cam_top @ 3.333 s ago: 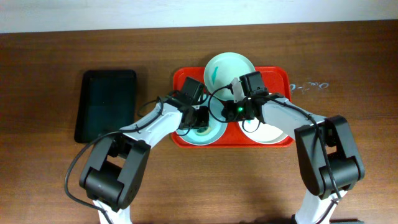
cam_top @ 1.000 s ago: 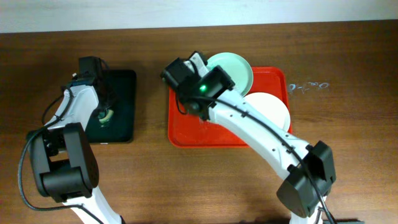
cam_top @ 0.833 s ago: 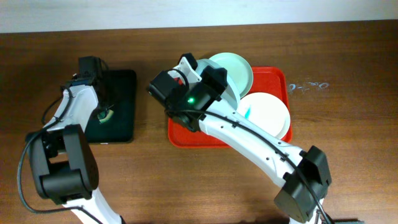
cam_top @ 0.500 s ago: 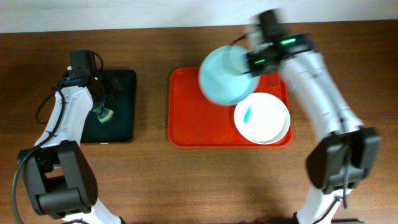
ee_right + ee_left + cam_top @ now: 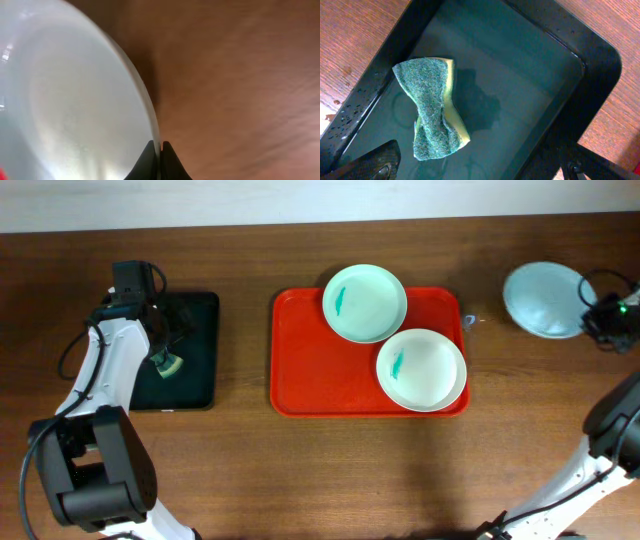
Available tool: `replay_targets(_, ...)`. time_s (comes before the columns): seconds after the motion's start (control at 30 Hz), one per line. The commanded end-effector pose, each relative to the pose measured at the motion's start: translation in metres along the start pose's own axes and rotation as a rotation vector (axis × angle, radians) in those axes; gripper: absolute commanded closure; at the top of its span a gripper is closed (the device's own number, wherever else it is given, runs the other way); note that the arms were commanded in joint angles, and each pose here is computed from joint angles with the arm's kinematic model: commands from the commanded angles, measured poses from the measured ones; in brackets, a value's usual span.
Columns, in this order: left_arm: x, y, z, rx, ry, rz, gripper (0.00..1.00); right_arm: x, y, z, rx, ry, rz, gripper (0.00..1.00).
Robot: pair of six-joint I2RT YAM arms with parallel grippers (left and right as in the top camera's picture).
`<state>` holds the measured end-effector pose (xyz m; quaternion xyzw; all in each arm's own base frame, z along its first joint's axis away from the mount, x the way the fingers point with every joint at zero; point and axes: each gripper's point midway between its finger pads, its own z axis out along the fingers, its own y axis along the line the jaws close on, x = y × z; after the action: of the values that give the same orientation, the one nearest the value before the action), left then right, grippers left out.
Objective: Clean dirty plates on tray and stack at the side
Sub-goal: 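Carry the plate right with the right gripper and set it beside the tray, then grasp the rim of the back plate with the right gripper and pull it forward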
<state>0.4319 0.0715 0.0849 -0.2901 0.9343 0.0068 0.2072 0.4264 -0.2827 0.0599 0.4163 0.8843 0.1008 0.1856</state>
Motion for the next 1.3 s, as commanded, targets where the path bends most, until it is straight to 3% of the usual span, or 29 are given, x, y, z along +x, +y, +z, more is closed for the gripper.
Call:
replay_targets(0.0, -0.006, -0.003, -0.007, 0.016, -0.019, 0.002, 0.02, 0.017, -0.014, 0.01, 0.086, 0.04, -0.053, 0.96)
replay_targets(0.1, -0.006, -0.003, -0.007, 0.016, -0.018, 0.002, 0.02, 0.033, -0.025, 0.018, 0.13, 0.079, -0.045, 0.92)
replay_targets(0.13, -0.006, -0.003, -0.007, 0.016, -0.018, 0.002, 0.02, 0.035, -0.026, 0.018, 0.131, 0.089, -0.043, 0.76)
replay_targets(0.2, -0.006, -0.003, -0.007, 0.016, -0.018, 0.002, 0.02, 0.035, -0.025, 0.012, 0.132, 0.092, -0.041, 0.32)
replay_targets(0.23, -0.006, -0.003, -0.007, 0.016, -0.018, 0.002, 0.02, 0.031, -0.021, 0.005, 0.13, 0.082, -0.043, 0.27)
replay_targets(0.37, -0.006, -0.001, -0.006, 0.009, -0.019, 0.002, 0.04, 0.001, 0.055, -0.048, 0.012, -0.042, -0.149, 0.23)
replay_targets(0.43, -0.007, 0.006, -0.002, -0.033, -0.028, 0.002, 0.08, 0.01, 0.111, -0.051, -0.091, -0.052, -0.288, 0.19)
replay_targets(0.57, 0.001, 0.011, 0.016, -0.069, 0.008, 0.007, 0.09, 0.1, 0.23, -0.018, -0.235, 0.04, -0.82, 0.12)
replay_targets(0.63, 0.005, 0.016, 0.025, -0.098, 0.023, 0.01, 0.09, 0.133, 0.257, 0.004, -0.191, 0.058, -0.922, 0.12)
replay_targets(0.73, 0.006, 0.025, 0.028, -0.127, 0.031, 0.002, 0.09, 0.177, 0.29, 0.04, -0.219, 0.098, -1.012, 0.18)
replay_targets(0.8, 0.005, 0.031, 0.028, -0.137, 0.037, -0.006, 0.08, 0.198, 0.295, 0.059, -0.222, 0.134, -1.041, 0.31)
replay_targets(1.0, 0.007, 0.037, 0.027, -0.147, 0.049, -0.014, 0.1, 0.234, 0.304, 0.092, -0.224, 0.19, -1.041, 0.41)
replay_targets(1.07, 0.009, 0.038, 0.028, -0.151, 0.056, -0.013, 0.1, 0.242, 0.305, 0.098, -0.223, 0.203, -1.047, 0.62)
replay_targets(1.13, 0.012, 0.039, 0.032, -0.157, 0.069, -0.012, 0.1, 0.246, 0.303, 0.103, -0.217, 0.216, -1.033, 0.7)
replay_targets(1.2, 0.017, 0.04, 0.04, -0.166, 0.089, -0.008, 0.1, 0.246, 0.302, 0.103, -0.215, 0.22, -1.029, 0.96)
replay_targets(1.27, 0.017, 0.04, 0.041, -0.168, 0.092, -0.008, 0.21, 0.245, 0.305, 0.096, -0.219, 0.217, -1.007, 0.96)
